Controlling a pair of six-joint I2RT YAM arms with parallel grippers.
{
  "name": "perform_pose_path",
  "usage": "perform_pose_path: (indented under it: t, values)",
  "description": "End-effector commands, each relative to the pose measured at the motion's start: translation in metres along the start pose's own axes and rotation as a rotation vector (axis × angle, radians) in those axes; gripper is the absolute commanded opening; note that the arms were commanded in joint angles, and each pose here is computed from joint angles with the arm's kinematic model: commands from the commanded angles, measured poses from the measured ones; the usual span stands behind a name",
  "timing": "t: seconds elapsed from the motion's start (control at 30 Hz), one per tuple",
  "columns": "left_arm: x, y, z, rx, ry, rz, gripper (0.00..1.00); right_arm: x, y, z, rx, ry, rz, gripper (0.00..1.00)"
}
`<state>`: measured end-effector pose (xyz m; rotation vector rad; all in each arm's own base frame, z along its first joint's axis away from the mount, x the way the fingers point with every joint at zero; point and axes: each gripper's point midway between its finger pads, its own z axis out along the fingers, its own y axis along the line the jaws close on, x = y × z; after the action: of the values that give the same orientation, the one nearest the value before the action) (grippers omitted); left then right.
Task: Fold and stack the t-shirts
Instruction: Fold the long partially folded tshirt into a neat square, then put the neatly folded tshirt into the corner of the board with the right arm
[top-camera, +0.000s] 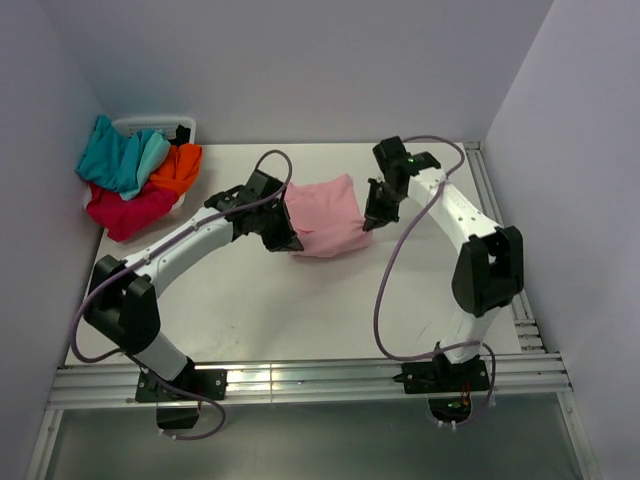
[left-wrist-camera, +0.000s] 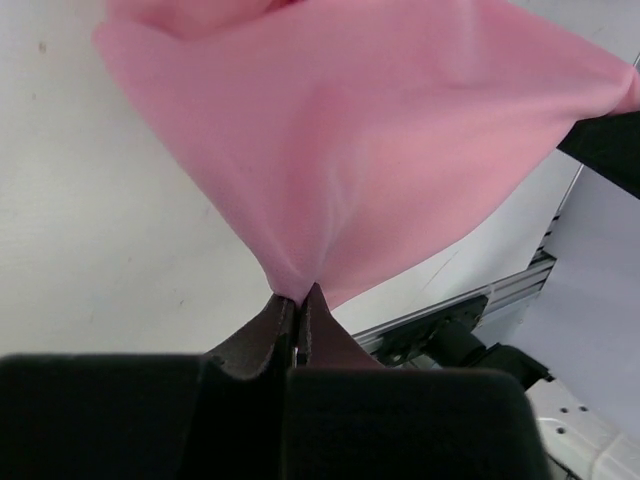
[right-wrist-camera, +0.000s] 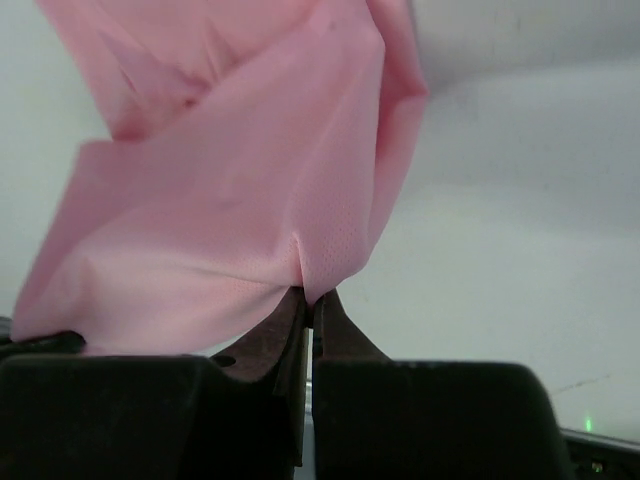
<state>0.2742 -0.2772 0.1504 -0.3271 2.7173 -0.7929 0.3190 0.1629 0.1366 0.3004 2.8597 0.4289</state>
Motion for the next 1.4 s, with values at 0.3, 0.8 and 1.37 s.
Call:
perform_pose_path:
  t: [0.3, 0.8, 1.37]
  values:
    - [-0.229, -0.004, 0.066, 0.024, -0.2, -0.089, 0.52, -0.204, 0.062, 0.042, -0.161, -0.204, 0.067, 0.79]
    - [-0.252, 0.044, 0.038, -0.008, -0.343, -0.254, 0.99, -0.142, 0.015, 0.046, -0.188, -0.211, 0.073, 1.0]
    - [-0.159, 0.051, -0.002, -0.051, -0.266, -0.171, 1.0, -0.122, -0.024, 0.143, -0.027, -0.09, 0.161, 0.87]
